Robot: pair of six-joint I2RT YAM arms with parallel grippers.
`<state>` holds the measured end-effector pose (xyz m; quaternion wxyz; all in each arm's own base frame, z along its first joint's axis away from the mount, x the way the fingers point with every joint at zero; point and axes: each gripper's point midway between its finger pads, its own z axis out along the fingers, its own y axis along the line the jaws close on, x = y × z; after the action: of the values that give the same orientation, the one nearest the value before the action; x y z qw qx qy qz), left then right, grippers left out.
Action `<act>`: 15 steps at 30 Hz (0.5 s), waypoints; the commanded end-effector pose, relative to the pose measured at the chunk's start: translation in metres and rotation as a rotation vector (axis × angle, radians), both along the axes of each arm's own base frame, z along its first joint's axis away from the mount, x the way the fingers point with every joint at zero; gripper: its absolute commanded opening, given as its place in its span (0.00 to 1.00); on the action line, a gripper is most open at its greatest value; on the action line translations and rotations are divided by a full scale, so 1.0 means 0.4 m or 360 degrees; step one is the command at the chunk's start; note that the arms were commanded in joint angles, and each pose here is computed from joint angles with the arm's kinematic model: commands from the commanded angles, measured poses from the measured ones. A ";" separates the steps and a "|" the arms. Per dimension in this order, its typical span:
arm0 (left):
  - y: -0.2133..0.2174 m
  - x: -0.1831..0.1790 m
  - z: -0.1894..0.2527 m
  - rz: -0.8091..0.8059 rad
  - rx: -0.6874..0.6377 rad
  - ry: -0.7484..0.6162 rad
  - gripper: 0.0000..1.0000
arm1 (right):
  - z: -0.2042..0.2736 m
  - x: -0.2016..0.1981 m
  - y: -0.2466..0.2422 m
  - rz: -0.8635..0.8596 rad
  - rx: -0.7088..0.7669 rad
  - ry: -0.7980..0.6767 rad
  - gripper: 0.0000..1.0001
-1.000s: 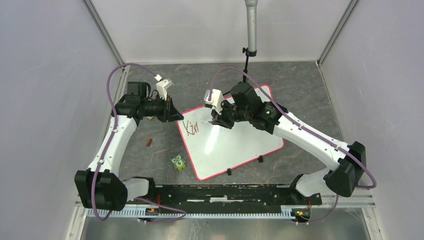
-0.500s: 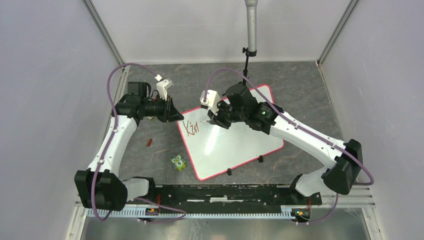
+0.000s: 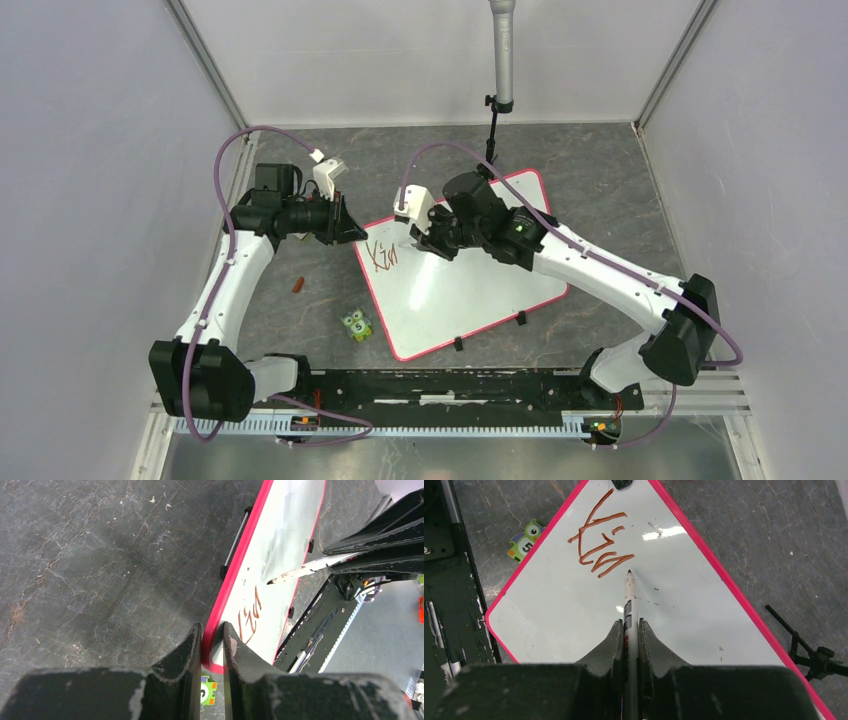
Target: Write a sentence on the whiteboard
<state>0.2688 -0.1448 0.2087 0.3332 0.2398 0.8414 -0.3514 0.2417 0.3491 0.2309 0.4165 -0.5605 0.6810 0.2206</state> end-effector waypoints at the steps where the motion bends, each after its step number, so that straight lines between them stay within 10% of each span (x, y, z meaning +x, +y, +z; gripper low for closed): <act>1: -0.010 -0.030 -0.025 -0.0053 0.0051 0.0060 0.02 | 0.031 0.020 0.018 -0.0017 0.0013 -0.0078 0.00; 15: -0.009 -0.029 -0.028 -0.0054 0.0059 0.0061 0.02 | 0.023 0.037 0.028 -0.0038 -0.0016 -0.0107 0.00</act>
<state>0.2691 -0.1447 0.2080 0.3332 0.2403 0.8426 -0.3482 0.2469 0.3506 0.2220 0.4126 -0.5656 0.6863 0.1972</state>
